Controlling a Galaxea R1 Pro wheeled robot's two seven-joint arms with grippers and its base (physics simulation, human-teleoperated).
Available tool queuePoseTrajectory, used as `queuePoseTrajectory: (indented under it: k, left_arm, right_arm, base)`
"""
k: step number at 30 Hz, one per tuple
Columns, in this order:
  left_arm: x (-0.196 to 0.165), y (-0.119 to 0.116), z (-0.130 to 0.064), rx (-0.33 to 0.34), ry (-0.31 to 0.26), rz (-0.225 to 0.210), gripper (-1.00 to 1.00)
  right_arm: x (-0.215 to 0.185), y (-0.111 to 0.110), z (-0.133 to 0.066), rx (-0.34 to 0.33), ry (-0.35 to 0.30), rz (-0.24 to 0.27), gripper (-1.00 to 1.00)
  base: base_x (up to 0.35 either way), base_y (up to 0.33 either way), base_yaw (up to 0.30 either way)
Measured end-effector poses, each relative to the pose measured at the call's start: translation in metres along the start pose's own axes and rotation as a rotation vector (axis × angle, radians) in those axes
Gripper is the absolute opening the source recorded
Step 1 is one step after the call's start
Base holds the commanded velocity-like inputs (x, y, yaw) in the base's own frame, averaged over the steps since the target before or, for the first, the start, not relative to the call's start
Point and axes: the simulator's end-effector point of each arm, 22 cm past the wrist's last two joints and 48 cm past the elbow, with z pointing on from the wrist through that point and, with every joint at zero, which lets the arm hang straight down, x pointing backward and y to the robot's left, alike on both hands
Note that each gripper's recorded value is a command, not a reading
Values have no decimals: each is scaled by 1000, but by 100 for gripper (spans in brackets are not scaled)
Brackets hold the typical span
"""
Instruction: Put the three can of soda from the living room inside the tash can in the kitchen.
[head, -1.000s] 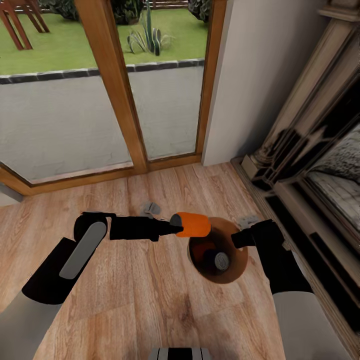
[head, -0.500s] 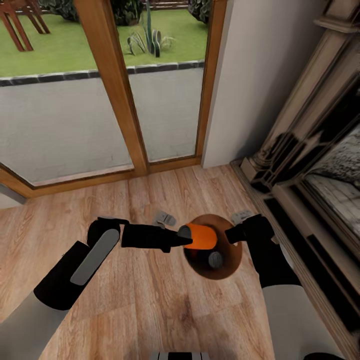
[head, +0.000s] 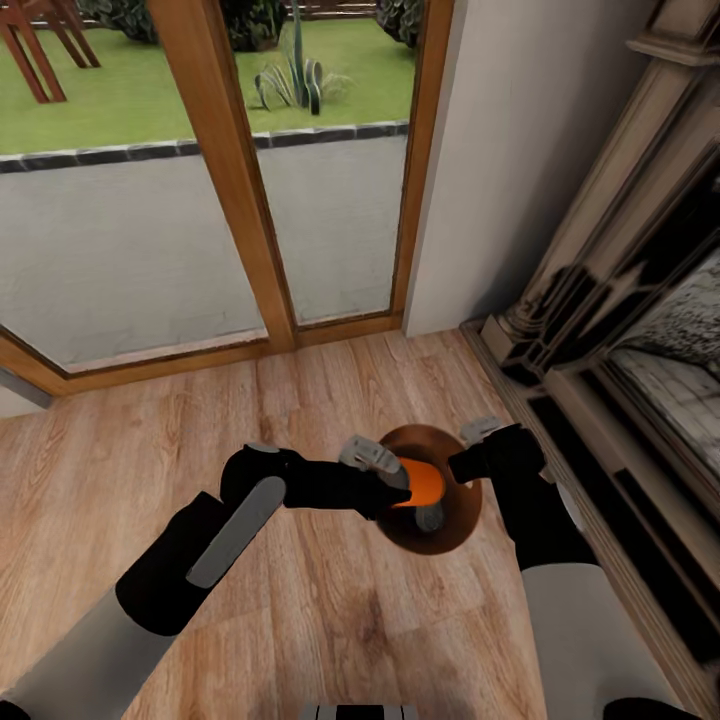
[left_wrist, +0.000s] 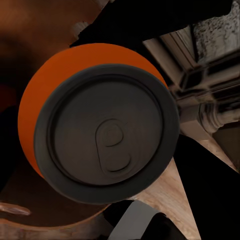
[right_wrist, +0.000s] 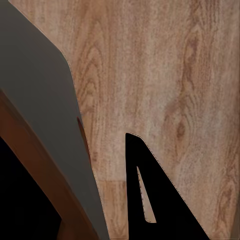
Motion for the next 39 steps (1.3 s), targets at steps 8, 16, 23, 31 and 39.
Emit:
queuePoseTrajectory:
  k: [8, 16, 23, 31, 39]
  left_arm:
    - [0, 2, 10, -31, 8, 13, -100]
    - [9, 16, 30, -103, 46, 23, -100]
    - [14, 22, 40, -137, 69, 25, -100]
    - [20, 30, 43, -159, 81, 3, -100]
    - [19, 37, 44, -184, 71, 3, 100]
  right_arm:
    - [1, 3, 2, -7, 6, 0, -100]
    - [-6, 7, -1, -14, -9, 1, -100]
    - [-16, 6, -4, 1, -16, -10, -100]
    - [-14, 14, 2, 13, 12, -38, -100]
    - [-15, 14, 1, 21, 11, -46, -100]
  base:
    - [0, 0, 0]
    - [0, 0, 0]
    - [0, 0, 0]
    - [0, 0, 0]
    - [0, 0, 0]
